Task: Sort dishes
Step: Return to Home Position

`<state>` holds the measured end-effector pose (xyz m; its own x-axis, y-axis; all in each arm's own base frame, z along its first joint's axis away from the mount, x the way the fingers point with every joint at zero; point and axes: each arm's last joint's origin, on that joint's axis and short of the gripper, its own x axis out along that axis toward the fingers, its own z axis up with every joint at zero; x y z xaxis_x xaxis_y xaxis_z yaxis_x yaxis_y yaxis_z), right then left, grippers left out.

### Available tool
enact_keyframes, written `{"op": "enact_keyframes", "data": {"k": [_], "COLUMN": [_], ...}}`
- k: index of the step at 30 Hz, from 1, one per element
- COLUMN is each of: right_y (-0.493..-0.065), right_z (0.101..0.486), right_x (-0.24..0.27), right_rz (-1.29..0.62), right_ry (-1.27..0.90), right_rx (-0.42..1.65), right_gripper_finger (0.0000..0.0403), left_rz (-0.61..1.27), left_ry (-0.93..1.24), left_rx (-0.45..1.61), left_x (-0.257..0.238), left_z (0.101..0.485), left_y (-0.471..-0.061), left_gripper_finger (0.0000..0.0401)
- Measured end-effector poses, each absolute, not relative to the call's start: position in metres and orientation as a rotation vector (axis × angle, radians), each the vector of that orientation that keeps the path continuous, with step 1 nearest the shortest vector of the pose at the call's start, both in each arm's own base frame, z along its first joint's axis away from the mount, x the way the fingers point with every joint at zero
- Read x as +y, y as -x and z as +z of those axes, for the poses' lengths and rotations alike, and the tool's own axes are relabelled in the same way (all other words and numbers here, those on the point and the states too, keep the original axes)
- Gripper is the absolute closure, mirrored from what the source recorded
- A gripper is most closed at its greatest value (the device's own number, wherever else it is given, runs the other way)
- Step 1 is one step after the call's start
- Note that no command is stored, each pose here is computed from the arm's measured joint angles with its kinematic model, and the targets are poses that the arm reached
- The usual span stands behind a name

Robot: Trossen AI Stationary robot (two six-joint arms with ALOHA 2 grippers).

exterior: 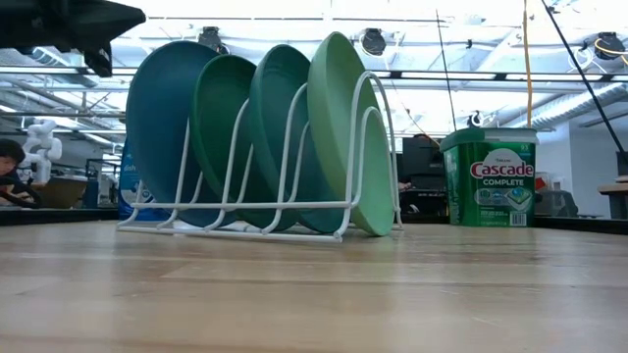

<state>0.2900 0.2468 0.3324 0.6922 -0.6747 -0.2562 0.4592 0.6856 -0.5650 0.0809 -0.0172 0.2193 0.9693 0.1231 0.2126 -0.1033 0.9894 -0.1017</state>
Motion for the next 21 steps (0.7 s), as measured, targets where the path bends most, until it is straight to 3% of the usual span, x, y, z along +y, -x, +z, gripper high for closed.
{"op": "enact_keyframes", "data": {"k": [7,14,21], "right_y": [-0.298,-0.359,-0.366], "right_z": [0.334,0.333,0.340], "right_x": [0.251,0.270,0.222], "right_rz": [-0.620,-0.119,-0.048], "right_ry": [0.445,0.391,0.397], "right_rx": [0.491,0.472,0.413], "right_gripper_finger": [0.0402,0.0402,0.0403], "left_rz": [0.118,0.138,0.148], "left_ry": [0.061,0.074,0.033], "left_rx": [-0.197,-0.224,-0.234], "left_x": [-0.016,-0.014,-0.014], "left_z": [0.227,0.234,0.236], "left_y": [-0.077,-0.075,-0.075], "left_gripper_finger": [0.0401,0.0401,0.0401]}}
